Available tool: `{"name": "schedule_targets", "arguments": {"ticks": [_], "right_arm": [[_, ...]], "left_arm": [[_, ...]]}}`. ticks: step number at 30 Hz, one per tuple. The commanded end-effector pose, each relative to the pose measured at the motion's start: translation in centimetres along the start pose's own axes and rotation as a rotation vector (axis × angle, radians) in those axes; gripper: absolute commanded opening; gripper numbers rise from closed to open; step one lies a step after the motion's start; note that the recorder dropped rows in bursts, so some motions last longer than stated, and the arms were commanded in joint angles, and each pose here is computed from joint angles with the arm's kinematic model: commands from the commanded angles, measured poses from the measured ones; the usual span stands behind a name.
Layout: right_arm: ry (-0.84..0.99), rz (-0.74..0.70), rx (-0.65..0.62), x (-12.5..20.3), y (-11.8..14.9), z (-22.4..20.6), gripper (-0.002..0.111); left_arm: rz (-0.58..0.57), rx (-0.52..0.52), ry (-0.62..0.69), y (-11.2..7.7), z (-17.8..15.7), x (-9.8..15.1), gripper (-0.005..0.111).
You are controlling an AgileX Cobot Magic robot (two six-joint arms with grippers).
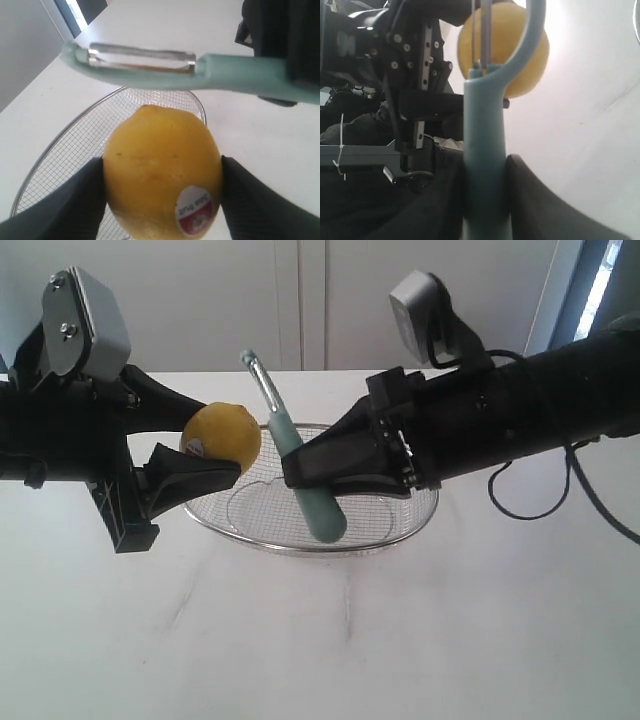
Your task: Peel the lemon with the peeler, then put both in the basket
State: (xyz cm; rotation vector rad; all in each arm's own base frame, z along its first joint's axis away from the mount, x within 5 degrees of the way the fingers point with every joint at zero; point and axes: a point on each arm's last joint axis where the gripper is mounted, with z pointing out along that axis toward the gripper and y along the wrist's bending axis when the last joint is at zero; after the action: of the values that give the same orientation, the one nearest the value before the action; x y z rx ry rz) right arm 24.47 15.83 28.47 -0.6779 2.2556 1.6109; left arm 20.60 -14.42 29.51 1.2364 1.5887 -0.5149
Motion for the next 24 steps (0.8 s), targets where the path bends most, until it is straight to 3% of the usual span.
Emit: {"name": "schedule_targets", "arguments": {"ticks": [1, 6, 13, 19, 24], "right_arm": [[-0.076, -0.053, 0.007, -0.3, 1.4, -2.1, 0.000], [-0.139, -0.079, 0.058, -0.5, 1.7, -4.4, 0.000], [-0.140, -0.015, 0.233, -0.2, -1.5, -4.4, 0.000], [-0.081, 0.117, 0.203, 0.7, -4.7, -2.4, 0.000], [0.017, 0.204, 0.095, 1.4, -6.0, 0.7, 0.000]], "left_arm": [[-0.026, 0.017, -0.027, -0.3, 0.0, -0.2, 0.000], [-0.026, 0.017, -0.027, -0.3, 0.0, -0.2, 0.000], [-0.026, 0.017, -0.027, -0.3, 0.0, -0.2, 0.000], [-0.025, 0.016, -0.028, -0.3, -0.1, -0.3, 0.000], [-0.025, 0.016, -0.028, -0.3, -0.1, -0.3, 0.000]]}}
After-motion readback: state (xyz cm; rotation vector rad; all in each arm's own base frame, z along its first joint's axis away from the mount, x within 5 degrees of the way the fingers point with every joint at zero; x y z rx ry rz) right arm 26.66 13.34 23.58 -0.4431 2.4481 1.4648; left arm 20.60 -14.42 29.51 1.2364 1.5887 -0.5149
